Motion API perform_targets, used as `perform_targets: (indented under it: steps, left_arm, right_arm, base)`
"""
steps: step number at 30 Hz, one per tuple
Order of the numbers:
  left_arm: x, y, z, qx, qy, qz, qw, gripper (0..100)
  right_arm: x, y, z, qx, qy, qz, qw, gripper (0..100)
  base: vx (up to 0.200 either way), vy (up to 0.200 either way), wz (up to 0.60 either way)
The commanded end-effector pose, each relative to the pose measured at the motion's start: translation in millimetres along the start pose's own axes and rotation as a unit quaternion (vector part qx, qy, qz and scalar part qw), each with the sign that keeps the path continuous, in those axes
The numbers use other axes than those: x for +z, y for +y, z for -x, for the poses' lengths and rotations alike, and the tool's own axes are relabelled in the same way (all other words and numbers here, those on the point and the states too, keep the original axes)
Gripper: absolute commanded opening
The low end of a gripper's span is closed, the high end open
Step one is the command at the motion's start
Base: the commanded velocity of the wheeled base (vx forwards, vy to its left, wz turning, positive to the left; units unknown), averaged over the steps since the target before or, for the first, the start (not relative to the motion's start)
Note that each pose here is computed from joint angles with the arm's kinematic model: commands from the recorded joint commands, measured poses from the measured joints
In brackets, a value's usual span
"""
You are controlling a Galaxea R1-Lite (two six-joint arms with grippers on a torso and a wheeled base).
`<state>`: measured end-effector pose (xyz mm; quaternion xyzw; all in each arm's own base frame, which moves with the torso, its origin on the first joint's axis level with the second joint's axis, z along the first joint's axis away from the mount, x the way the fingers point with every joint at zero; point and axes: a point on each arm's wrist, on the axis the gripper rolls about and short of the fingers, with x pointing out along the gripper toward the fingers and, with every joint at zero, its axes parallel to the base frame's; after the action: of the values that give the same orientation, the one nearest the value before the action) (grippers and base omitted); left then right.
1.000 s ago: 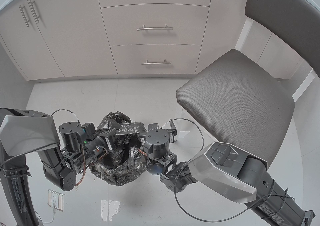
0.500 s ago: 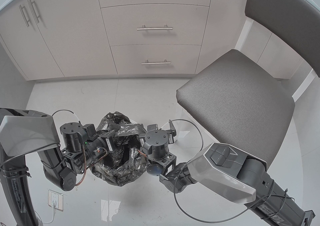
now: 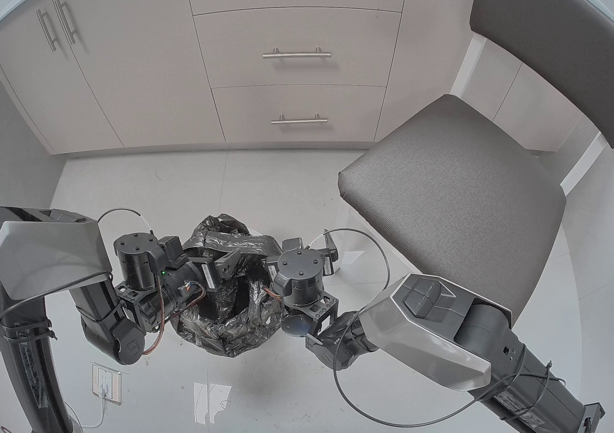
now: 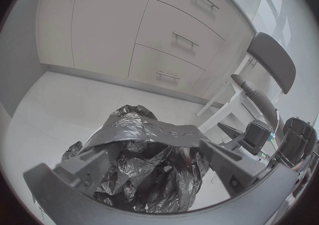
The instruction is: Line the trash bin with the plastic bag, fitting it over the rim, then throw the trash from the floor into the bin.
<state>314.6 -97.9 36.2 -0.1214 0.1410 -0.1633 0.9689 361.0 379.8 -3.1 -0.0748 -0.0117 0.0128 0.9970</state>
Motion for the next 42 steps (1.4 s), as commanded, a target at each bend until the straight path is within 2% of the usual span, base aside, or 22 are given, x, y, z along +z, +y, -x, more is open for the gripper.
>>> perform_targets:
  steps: [1, 7, 15, 17, 19, 21, 22, 23, 25, 30, 36, 42]
  left_arm:
    - [2, 2, -1, 0.002, -0.006, 0.0, 1.0, 100]
    - [11, 4, 7, 0.005, -0.018, -0.011, 0.9998, 100]
    - [6, 5, 34, -0.001, -0.004, -0.08, 0.9967, 100]
    - [1, 6, 42, -0.018, 0.012, -0.111, 0.9936, 100]
    - [1, 12, 47, -0.013, 0.016, -0.142, 0.9896, 100]
    - [0, 24, 50, -0.006, 0.022, -0.194, 0.9806, 100]
    - [1, 27, 51, -0.005, 0.023, -0.206, 0.9784, 100]
    - [2, 36, 53, -0.011, 0.024, -0.24, 0.9705, 100]
    - [3, 45, 52, -0.01, 0.024, -0.264, 0.9642, 100]
    - [7, 59, 44, 0.011, 0.014, -0.267, 0.9634, 100]
    - [6, 62, 40, 0.014, 0.014, -0.275, 0.9611, 100]
    - [14, 66, 21, 0.015, -0.014, -0.281, 0.9595, 100]
  right_arm:
    - [-1, 0, 0, 0.0, 0.0, 0.001, 1.0, 100]
    - [-1, 0, 0, -0.001, 0.0, 0.001, 1.0, 100]
    - [3, -1, -1, -0.001, -0.002, -0.002, 1.0, 100]
    - [3, -1, -1, -0.001, -0.002, -0.002, 1.0, 100]
    - [4, -1, -1, -0.001, -0.003, -0.003, 1.0, 100]
    - [5, -1, -1, -0.001, -0.004, -0.004, 1.0, 100]
    - [5, -1, -1, -0.001, -0.004, -0.004, 1.0, 100]
    - [6, -1, -1, -0.001, -0.004, -0.005, 1.0, 100]
    - [6, -1, -1, -0.001, -0.004, -0.005, 1.0, 100]
    - [6, -1, 0, -0.001, -0.005, -0.005, 1.0, 100]
    - [6, 0, 0, 0.0, -0.005, -0.005, 1.0, 100]
    - [7, 0, 1, 0.001, -0.005, -0.004, 1.0, 100]
  base:
    - [0.0, 0.0, 0.0]
    - [0.0, 0.0, 0.0]
    - [0.0, 0.0, 0.0]
    - [0.0, 0.0, 0.0]
    - [0.0, 0.0, 0.0]
    - [0.0, 0.0, 0.0]
    - [0.0, 0.0, 0.0]
    - [0.0, 0.0, 0.0]
    - [0.0, 0.0, 0.0]
    - [0.0, 0.0, 0.0]
    - [0.0, 0.0, 0.0]
    - [0.0, 0.0, 0.0]
